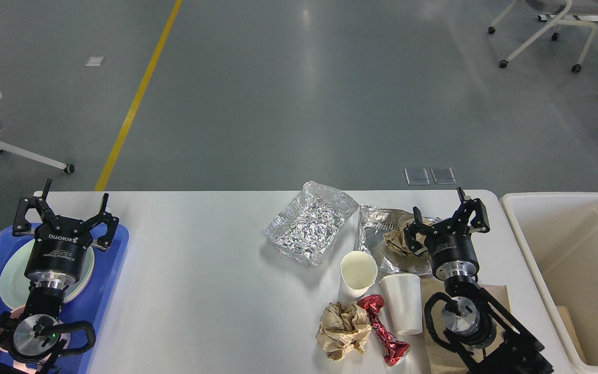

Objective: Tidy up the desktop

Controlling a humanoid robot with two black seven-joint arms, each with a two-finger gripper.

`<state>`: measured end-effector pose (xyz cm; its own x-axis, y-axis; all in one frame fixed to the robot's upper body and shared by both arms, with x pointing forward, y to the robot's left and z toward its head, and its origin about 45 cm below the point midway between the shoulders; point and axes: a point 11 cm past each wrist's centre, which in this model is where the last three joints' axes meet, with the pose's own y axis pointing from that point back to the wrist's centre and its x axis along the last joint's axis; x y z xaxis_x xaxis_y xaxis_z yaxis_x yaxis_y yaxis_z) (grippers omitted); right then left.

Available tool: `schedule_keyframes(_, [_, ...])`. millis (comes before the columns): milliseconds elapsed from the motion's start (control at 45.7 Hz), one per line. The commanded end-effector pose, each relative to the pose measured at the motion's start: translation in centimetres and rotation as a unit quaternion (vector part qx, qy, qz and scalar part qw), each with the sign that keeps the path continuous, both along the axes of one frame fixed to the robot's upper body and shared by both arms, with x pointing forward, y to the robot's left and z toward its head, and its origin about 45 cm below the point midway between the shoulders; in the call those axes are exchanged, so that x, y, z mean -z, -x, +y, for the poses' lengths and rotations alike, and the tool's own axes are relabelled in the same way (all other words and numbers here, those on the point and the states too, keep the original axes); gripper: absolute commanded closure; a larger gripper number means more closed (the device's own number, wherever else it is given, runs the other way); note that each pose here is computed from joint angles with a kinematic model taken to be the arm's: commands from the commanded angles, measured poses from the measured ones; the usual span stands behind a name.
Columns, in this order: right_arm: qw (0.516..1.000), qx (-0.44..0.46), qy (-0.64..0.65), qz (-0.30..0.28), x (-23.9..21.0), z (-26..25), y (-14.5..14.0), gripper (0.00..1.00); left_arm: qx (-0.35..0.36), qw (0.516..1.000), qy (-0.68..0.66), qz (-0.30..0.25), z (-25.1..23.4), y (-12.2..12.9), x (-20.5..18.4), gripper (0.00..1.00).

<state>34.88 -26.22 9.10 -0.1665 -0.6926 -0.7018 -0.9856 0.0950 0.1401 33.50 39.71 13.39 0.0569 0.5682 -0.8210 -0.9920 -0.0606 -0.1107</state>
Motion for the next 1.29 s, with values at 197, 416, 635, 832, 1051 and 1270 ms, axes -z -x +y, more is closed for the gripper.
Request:
schedule_keyframes(197, [1.000, 0.000, 0.000, 0.000, 0.0, 0.0, 0.0, 0.00, 0.000, 1.000, 0.001, 0.000, 0.0, 0.0, 0.0, 0.04])
schedule_keyframes(416, [1.000, -0.017, -0.004, 0.003, 0.1, 0.8, 0.0, 0.00, -0.001, 1.000, 0.000, 0.001, 0.0, 0.0, 0.0, 0.04])
schedule_keyframes(635, [0.996, -0.070, -0.015, -0.049, -1.2, -0.3, 0.3, 0.00, -0.001, 1.000, 0.000, 0.000, 0.0, 0.0, 0.0, 0.04])
schedule_keyframes(832, [0.997, -0.039, -0.019, -0.064, -2.3, -2.4, -0.2, 0.00, -0.001, 1.000, 0.000, 0.000, 0.0, 0.0, 0.0, 0.04])
schedule_keyframes(1051, [0.995, -0.010, -0.029, -0.093, -4.1, -4.6, -0.8, 0.00, -0.001, 1.000, 0.000, 0.000, 0.0, 0.0, 0.0, 0.04])
schedule_keyframes(1270, [0.994, -0.017, -0.029, -0.102, -4.2, -5.1, -0.3, 0.00, 0.000, 1.000, 0.001, 0.000, 0.0, 0.0, 0.0, 0.04])
